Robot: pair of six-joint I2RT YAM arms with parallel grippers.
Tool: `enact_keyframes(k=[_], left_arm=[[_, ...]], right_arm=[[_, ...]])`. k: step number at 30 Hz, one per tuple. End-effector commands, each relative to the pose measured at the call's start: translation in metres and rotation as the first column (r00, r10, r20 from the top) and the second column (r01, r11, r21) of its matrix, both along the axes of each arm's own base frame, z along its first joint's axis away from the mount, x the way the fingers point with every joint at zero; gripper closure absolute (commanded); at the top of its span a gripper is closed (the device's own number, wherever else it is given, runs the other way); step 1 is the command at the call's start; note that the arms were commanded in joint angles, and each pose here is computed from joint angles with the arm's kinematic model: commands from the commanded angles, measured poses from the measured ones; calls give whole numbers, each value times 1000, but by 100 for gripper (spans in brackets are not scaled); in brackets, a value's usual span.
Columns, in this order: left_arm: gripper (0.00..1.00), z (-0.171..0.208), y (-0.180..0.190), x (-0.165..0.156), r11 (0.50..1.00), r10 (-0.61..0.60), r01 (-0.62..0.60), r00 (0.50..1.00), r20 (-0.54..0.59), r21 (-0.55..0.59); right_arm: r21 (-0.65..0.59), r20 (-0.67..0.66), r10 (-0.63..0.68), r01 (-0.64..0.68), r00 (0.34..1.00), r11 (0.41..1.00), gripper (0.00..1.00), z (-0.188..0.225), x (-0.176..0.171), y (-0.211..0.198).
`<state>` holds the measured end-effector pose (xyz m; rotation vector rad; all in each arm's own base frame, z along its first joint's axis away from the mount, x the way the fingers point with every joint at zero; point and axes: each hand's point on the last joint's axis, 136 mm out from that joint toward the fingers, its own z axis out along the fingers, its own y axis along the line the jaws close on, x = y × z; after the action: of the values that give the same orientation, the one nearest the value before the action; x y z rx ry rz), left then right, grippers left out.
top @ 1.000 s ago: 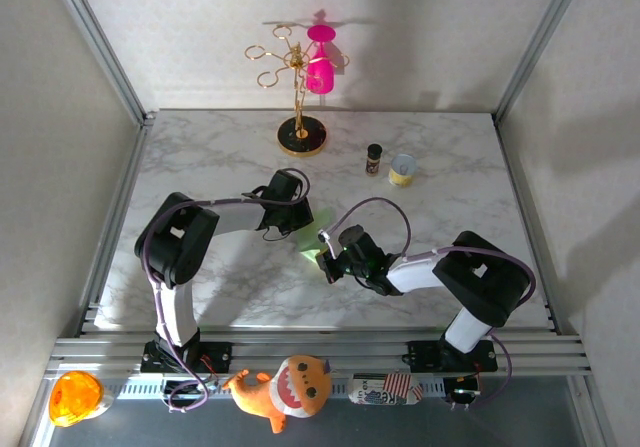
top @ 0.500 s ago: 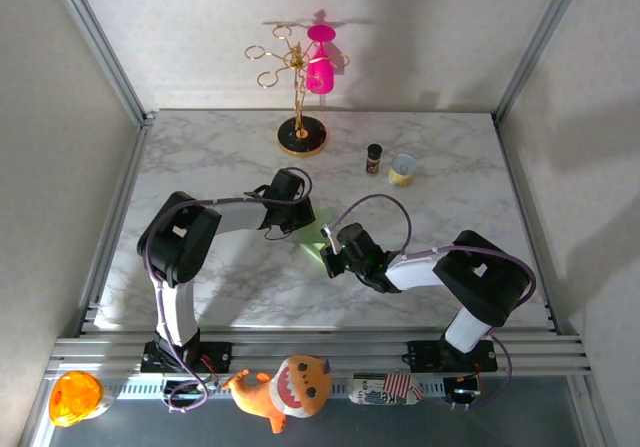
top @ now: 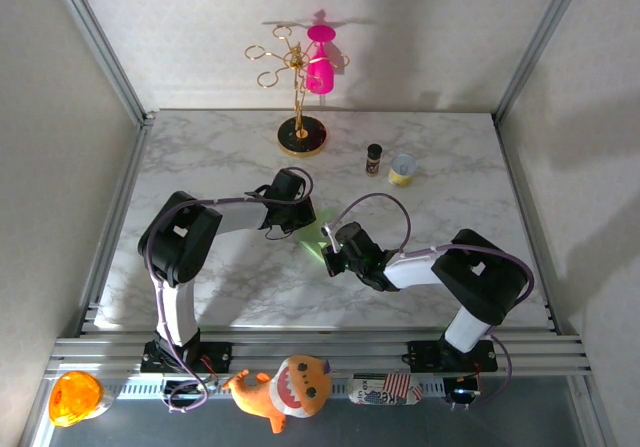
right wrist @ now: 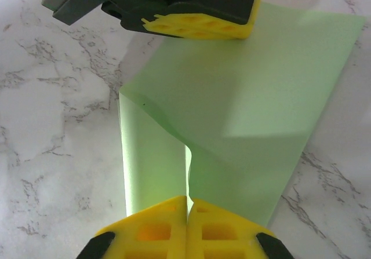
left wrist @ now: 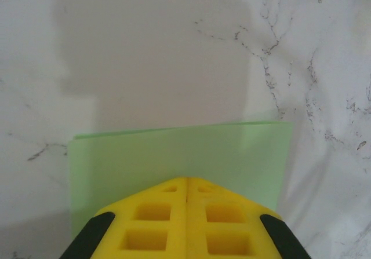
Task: Fold a paper plane with a square sheet of paper (pick it up from the middle)
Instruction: Third fold the triangle at the center of the table.
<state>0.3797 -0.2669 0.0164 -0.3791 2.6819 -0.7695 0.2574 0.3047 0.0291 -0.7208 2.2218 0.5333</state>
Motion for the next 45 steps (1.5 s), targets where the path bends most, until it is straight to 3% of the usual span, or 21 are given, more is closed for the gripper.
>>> enact_keyframes(k=[1, 36, 45], left_arm=[[97, -38, 10, -26, 995, -21, 31, 994, -110, 98], [96, -35, 5, -26, 996, -28, 37, 994, -108, 80], [88, 15, 15, -9, 998, 47, -47, 999, -10, 29]], right_arm=[[-5, 10, -23, 23, 1000, 1000, 94, 2, 9, 2], [-56, -42, -19, 17, 999, 998, 94, -15, 7, 3], [-63, -44, -17, 14, 999, 998, 95, -15, 5, 0]])
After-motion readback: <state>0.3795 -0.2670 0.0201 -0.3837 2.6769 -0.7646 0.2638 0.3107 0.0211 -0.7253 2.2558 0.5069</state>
